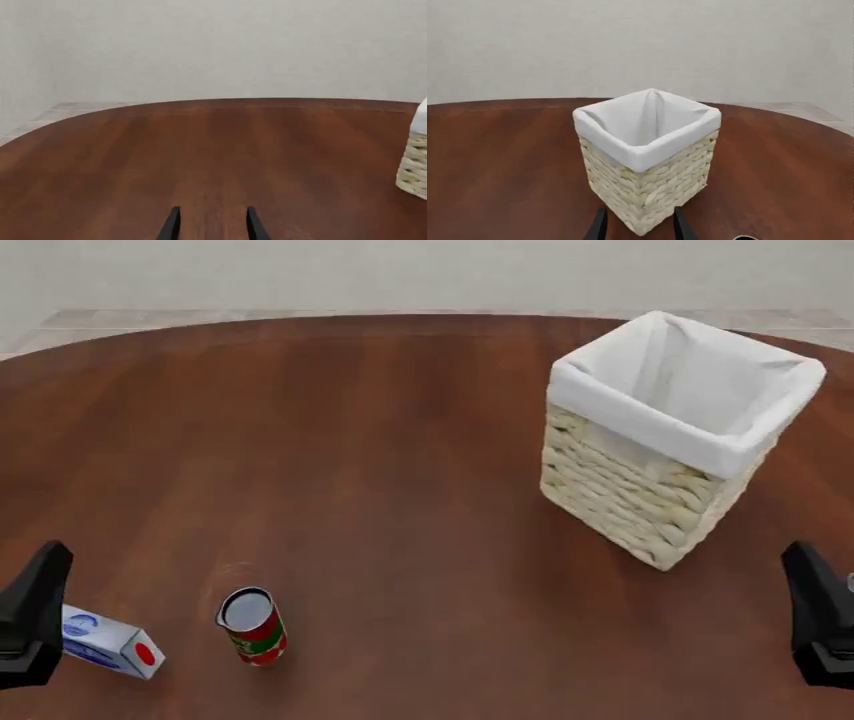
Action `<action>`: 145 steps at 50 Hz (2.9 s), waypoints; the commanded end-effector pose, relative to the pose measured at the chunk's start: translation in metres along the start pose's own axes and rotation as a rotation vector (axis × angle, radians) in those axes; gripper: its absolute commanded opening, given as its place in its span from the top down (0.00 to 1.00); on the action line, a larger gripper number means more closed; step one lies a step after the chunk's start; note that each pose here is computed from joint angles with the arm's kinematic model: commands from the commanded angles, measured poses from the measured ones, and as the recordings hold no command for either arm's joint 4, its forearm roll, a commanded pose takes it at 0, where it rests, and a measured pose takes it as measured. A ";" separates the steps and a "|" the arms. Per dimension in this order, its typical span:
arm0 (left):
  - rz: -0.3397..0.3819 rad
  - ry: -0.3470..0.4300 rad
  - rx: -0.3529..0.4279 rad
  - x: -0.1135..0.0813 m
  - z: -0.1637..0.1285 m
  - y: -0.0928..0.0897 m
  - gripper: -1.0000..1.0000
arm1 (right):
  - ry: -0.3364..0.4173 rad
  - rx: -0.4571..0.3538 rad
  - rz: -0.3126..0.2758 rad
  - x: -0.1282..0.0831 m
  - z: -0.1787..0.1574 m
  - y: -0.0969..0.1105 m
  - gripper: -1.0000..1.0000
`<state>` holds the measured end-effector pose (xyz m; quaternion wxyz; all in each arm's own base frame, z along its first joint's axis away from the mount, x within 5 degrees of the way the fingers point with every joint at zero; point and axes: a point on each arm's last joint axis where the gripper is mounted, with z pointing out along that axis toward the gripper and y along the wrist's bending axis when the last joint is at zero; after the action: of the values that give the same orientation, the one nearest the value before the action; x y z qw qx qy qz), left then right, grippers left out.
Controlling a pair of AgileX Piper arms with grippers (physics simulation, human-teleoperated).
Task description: Pick up the tomato sauce, and put it in the basket.
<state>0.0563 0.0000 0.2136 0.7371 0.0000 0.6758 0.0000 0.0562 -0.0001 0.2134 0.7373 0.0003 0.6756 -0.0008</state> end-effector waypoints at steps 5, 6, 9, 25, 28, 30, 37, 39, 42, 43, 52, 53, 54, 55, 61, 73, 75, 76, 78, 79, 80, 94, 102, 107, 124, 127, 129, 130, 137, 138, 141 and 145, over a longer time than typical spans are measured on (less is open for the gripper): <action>0.000 0.001 0.000 -0.001 0.000 0.000 0.00 | 0.003 0.007 0.003 0.000 0.001 0.000 0.00; 0.000 0.001 0.000 -0.001 0.000 0.000 0.00 | 0.003 0.007 0.004 0.000 0.001 0.000 0.00; 0.000 0.001 0.000 -0.001 0.000 0.000 0.00 | 0.004 0.007 0.006 0.000 0.001 0.000 0.00; 0.000 0.001 0.000 -0.001 0.000 0.000 0.00 | 0.004 -0.037 -0.043 -0.047 0.006 0.002 0.00; 0.000 0.001 0.000 -0.001 0.000 0.000 0.00 | 0.017 -0.061 -0.047 -0.060 0.011 0.004 0.00; 0.000 0.001 0.000 -0.001 0.000 0.000 0.00 | 0.025 -0.082 -0.044 -0.069 0.014 0.005 0.00; 0.000 0.001 0.000 -0.001 0.000 0.000 0.00 | 0.030 -0.130 -0.056 -0.099 0.019 0.009 0.00; 0.000 0.001 0.000 -0.001 0.000 0.000 0.00 | 0.040 -0.147 -0.060 -0.105 0.022 0.010 0.00; 0.000 0.001 0.000 -0.001 0.000 0.000 0.00 | 0.058 -0.177 -0.058 -0.113 0.027 0.013 0.00; 0.000 0.001 0.000 -0.001 0.000 0.000 0.00 | 0.060 -0.180 -0.059 -0.114 0.028 0.013 0.00; 0.000 0.001 0.000 -0.001 0.000 0.000 0.00 | 0.092 -0.293 -0.049 -0.137 0.040 0.025 0.00; 0.000 0.001 0.000 -0.001 0.000 0.000 0.00 | 0.091 -0.305 -0.055 -0.140 0.041 0.026 0.00; 0.000 0.001 0.000 -0.001 0.000 0.000 0.00 | 0.094 -0.311 -0.055 -0.143 0.042 0.027 0.00; 0.000 0.001 0.000 -0.001 0.000 0.000 0.00 | 0.104 -0.331 -0.055 -0.145 0.045 0.030 0.00; 0.000 0.001 0.000 -0.001 0.000 0.000 0.00 | 0.121 -0.408 -0.061 -0.154 0.052 0.040 0.00; 0.000 0.001 0.000 -0.001 0.000 0.000 0.00 | 0.225 -0.618 -0.053 -0.149 0.083 0.089 0.00; 0.000 0.001 0.000 -0.001 0.000 0.000 0.00 | 0.230 -0.632 -0.057 -0.149 0.085 0.092 0.00; 0.000 0.001 0.000 -0.001 0.000 0.000 0.00 | 0.233 -0.636 -0.054 -0.148 0.085 0.094 0.00; 0.000 0.001 0.000 -0.001 0.000 0.000 0.00 | 0.240 -0.655 -0.052 -0.147 0.086 0.098 0.00; 0.000 0.001 0.000 -0.001 0.000 0.000 0.00 | 0.243 -0.663 -0.052 -0.147 0.087 0.100 0.00; 0.000 0.001 0.000 -0.001 0.000 0.000 0.00 | 0.245 -0.668 -0.052 -0.147 0.087 0.102 0.00; 0.000 0.001 0.000 -0.001 0.000 0.000 0.00 | 0.288 -0.798 -0.061 -0.128 0.095 0.142 0.00; 0.000 0.001 0.000 -0.001 0.000 0.000 0.00 | 0.380 -0.920 -0.082 -0.098 0.101 0.196 0.00; 0.000 0.001 0.000 -0.001 0.000 0.000 0.00 | 0.419 -0.990 -0.084 -0.077 0.101 0.234 0.00; 0.000 0.001 0.000 -0.001 0.000 0.000 0.00 | 0.421 -1.018 -0.092 -0.071 0.100 0.248 0.00; 0.000 0.001 0.000 -0.001 0.000 0.000 0.00 | 0.418 -1.024 -0.096 -0.072 0.100 0.251 0.00; 0.000 0.001 0.000 -0.001 0.000 0.000 0.00 | 0.417 -1.030 -0.096 -0.072 0.099 0.253 0.00; 0.000 0.001 0.000 -0.001 0.000 0.000 0.00 | 0.415 -1.030 -0.097 -0.072 0.099 0.254 0.00; 0.000 0.001 0.000 -0.001 0.000 0.000 0.00 | 0.402 -1.039 -0.107 -0.071 0.102 0.261 0.00; 0.000 0.001 0.000 -0.001 0.000 0.000 0.00 | 0.402 -1.039 -0.107 -0.071 0.102 0.261 0.00; 0.000 0.001 0.000 -0.001 0.000 0.000 0.00 | 0.398 -1.046 -0.106 -0.072 0.101 0.265 0.00; 0.000 0.001 0.000 -0.001 0.000 0.000 0.00 | 0.398 -1.053 -0.105 -0.069 0.101 0.269 0.00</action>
<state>0.0566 0.0000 0.2144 0.7368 0.0000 0.6761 0.0001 0.1512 0.2585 0.2941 0.4963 -0.3944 0.7147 0.2956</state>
